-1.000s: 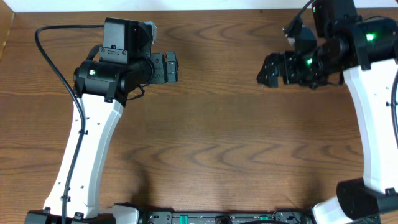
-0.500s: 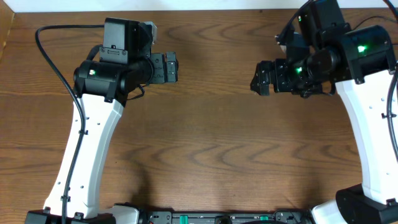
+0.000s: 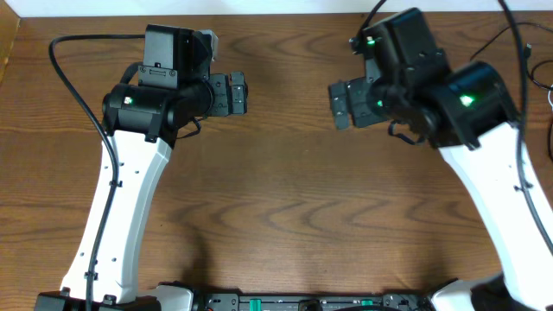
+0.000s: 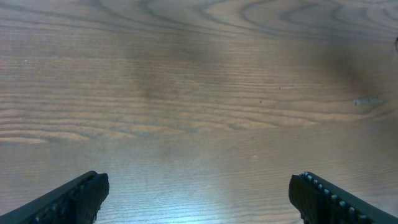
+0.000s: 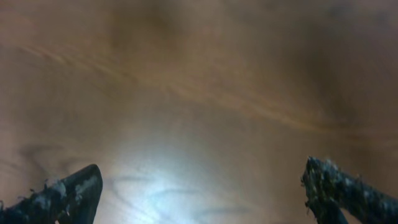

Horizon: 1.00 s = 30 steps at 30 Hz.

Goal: Untangle cables

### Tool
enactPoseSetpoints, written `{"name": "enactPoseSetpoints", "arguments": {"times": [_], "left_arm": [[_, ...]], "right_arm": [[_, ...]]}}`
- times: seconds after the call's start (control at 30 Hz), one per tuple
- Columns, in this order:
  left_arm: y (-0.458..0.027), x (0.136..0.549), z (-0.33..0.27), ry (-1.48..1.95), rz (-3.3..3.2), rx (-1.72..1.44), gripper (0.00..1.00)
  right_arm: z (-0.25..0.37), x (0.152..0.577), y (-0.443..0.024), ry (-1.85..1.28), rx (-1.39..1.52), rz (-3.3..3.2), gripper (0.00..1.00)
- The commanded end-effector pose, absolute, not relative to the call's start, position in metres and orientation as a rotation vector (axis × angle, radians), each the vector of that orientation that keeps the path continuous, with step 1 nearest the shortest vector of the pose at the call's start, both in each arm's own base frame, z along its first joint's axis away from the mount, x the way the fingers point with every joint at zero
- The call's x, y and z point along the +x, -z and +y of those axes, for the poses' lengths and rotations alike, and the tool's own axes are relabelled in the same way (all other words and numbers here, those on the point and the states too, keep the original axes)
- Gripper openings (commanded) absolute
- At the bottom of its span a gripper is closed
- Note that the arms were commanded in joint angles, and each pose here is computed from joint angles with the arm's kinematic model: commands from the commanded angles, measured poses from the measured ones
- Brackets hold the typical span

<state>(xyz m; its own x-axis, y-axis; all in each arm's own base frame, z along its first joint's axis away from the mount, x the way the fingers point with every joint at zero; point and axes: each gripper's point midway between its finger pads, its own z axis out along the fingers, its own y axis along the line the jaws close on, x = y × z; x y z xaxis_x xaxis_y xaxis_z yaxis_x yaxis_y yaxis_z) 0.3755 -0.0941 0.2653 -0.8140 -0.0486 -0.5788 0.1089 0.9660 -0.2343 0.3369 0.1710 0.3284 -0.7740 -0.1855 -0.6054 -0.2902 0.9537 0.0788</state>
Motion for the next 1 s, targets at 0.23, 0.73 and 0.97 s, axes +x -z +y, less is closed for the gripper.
{"name": "enactPoseSetpoints", "arguments": {"times": [0.23, 0.73, 0.97], "left_arm": [[-0.261, 0.377, -0.093, 0.321, 2.510, 0.050, 0.98], [-0.261, 0.377, -0.093, 0.321, 2.510, 0.050, 0.98], [-0.261, 0.377, -0.093, 0.321, 2.510, 0.050, 0.98]], "right_arm": [[0.110, 0.321, -0.345, -0.243, -0.310, 2.210, 0.99], [0.034, 0.264, -0.282, -0.149, -0.081, 1.772, 0.99], [0.028, 0.249, -0.240, -0.130, -0.062, 1.582, 0.99]]}}
